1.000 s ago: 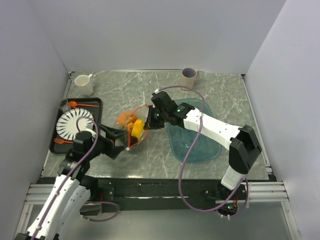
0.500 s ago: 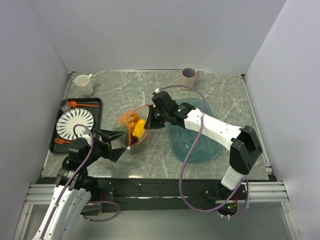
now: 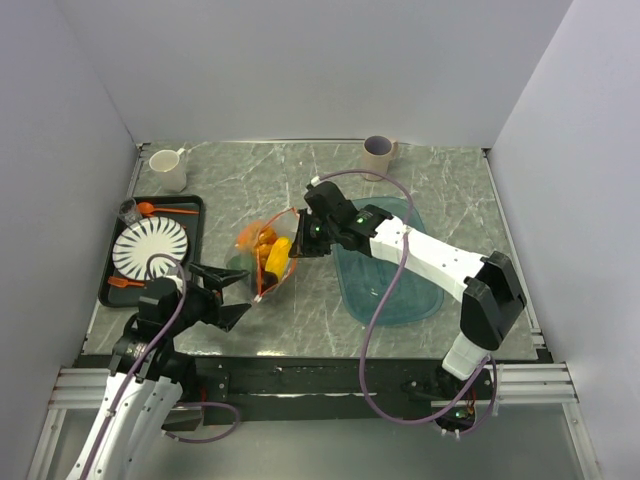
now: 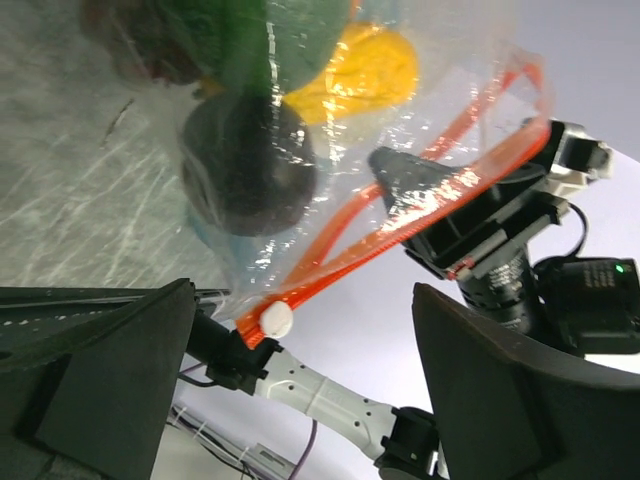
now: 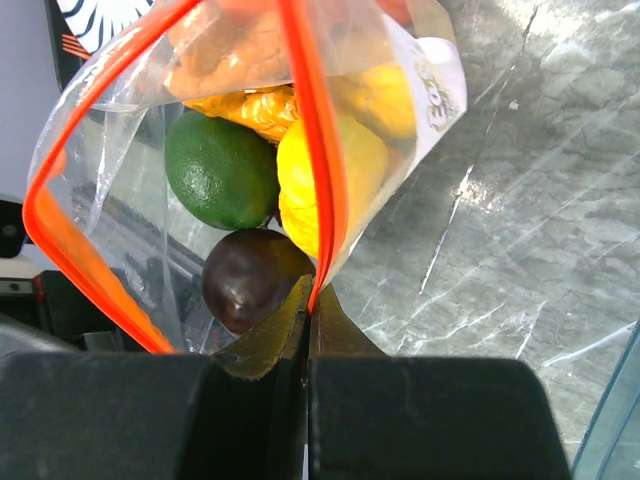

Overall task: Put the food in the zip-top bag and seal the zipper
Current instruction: Zip the zipper food storage bag at the center of the board.

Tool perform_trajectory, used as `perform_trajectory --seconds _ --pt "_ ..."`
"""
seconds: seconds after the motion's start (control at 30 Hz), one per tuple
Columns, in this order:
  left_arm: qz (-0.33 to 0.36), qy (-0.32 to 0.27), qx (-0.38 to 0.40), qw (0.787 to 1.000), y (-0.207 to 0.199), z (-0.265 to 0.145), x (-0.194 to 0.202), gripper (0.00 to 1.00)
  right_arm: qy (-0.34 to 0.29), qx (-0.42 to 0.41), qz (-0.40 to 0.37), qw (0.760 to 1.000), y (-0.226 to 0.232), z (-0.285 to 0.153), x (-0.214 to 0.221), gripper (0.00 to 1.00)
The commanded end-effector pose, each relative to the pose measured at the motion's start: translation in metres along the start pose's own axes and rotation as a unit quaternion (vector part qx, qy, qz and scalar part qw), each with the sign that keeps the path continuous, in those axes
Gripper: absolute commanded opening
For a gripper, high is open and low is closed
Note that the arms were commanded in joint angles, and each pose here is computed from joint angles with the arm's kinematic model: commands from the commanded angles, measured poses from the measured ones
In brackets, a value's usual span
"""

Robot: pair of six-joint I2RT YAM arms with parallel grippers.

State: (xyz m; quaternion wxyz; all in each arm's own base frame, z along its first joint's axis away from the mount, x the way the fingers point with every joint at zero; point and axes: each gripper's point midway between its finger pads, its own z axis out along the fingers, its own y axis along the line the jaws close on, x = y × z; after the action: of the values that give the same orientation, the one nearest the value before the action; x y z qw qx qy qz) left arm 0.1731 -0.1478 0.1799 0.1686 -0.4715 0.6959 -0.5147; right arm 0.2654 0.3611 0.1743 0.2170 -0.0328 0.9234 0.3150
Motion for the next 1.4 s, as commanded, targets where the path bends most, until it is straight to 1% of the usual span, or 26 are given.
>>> perform_trajectory --seconds 0.0,0.1,0.23,0.27,0.43,0.67,0.77,0.8,0.9,0.97,1.0,1.07,1.1,1.17,1.2,1.23,1.27,1.33,1.37 --pt "0.019 -0.009 -0.007 1.0 0.0 0.001 -0.003 0.92 -0.057 -0.039 0.002 0.998 0.022 -0.028 -0.032 0.0" --pt "0.024 -0.002 -0.02 1.0 0.003 0.006 -0.003 0.9 -0.056 -0.042 0.002 0.998 0.024 -0.028 -0.033 0.0" --pt "0.022 0.002 -0.016 1.0 0.002 0.009 -0.003 0.79 -0.054 -0.042 0.001 0.998 0.024 -0.028 -0.033 0.0" --pt "0.022 0.002 -0.007 1.0 -0.002 0.01 -0.004 0.78 -0.053 -0.044 0.001 0.998 0.025 -0.028 -0.032 0.0" --pt "0.01 0.001 0.013 1.0 -0.004 0.016 -0.007 0.75 -0.044 -0.053 0.002 0.998 0.027 -0.028 -0.028 0.0" --pt "0.022 -0.01 0.001 1.0 -0.004 0.021 -0.012 0.72 -0.04 -0.064 0.001 0.997 0.031 -0.031 -0.026 0.0" --pt "0.021 -0.005 0.005 1.0 -0.003 0.024 -0.011 0.68 -0.041 -0.069 0.002 0.997 0.034 -0.032 -0.027 0.0" --pt "0.02 -0.002 0.0 1.0 0.0 0.027 -0.011 0.63 -0.043 -0.071 0.001 0.997 0.035 -0.033 -0.028 0.0" --pt "0.023 -0.004 -0.006 1.0 0.003 0.028 -0.011 0.57 -0.041 -0.068 0.001 0.997 0.034 -0.032 -0.028 0.0" --pt "0.027 -0.002 0.0 1.0 0.001 0.029 -0.01 0.5 -0.038 -0.071 0.0 0.997 0.036 -0.032 -0.027 0.0" --pt "0.026 -0.002 -0.001 1.0 0.002 0.03 -0.01 0.45 -0.037 -0.07 0.0 0.997 0.035 -0.032 -0.027 0.0" --pt "0.027 0.0 0.0 1.0 0.001 0.031 -0.008 0.39 -0.037 -0.075 -0.001 0.996 0.037 -0.032 -0.027 0.0" --pt "0.028 0.001 -0.003 1.0 0.002 0.033 -0.008 0.28 -0.038 -0.072 0.0 0.997 0.036 -0.031 -0.027 0.0" --pt "0.039 0.003 -0.004 0.999 0.002 0.034 -0.007 0.18 -0.04 -0.072 -0.001 0.997 0.037 -0.032 -0.029 0.0" --pt "0.051 0.005 0.0 0.999 -0.001 0.035 -0.006 0.05 -0.041 -0.073 -0.002 0.997 0.038 -0.032 -0.03 0.0" --pt "0.058 -0.001 -0.002 0.998 -0.003 0.036 -0.008 0.01 -0.04 -0.072 -0.004 0.997 0.037 -0.032 -0.029 0.0" --pt "0.069 -0.004 0.005 0.998 -0.012 0.035 -0.008 0.01 -0.04 -0.071 -0.003 0.997 0.037 -0.031 -0.03 0.0" --pt "0.1 -0.019 -0.005 0.995 -0.017 0.036 -0.013 0.01 -0.041 -0.062 -0.005 0.997 0.032 -0.03 -0.031 0.0" --pt "0.116 -0.028 0.0 0.993 -0.034 0.034 -0.013 0.01 -0.044 -0.057 -0.003 0.997 0.028 -0.03 -0.034 0.02"
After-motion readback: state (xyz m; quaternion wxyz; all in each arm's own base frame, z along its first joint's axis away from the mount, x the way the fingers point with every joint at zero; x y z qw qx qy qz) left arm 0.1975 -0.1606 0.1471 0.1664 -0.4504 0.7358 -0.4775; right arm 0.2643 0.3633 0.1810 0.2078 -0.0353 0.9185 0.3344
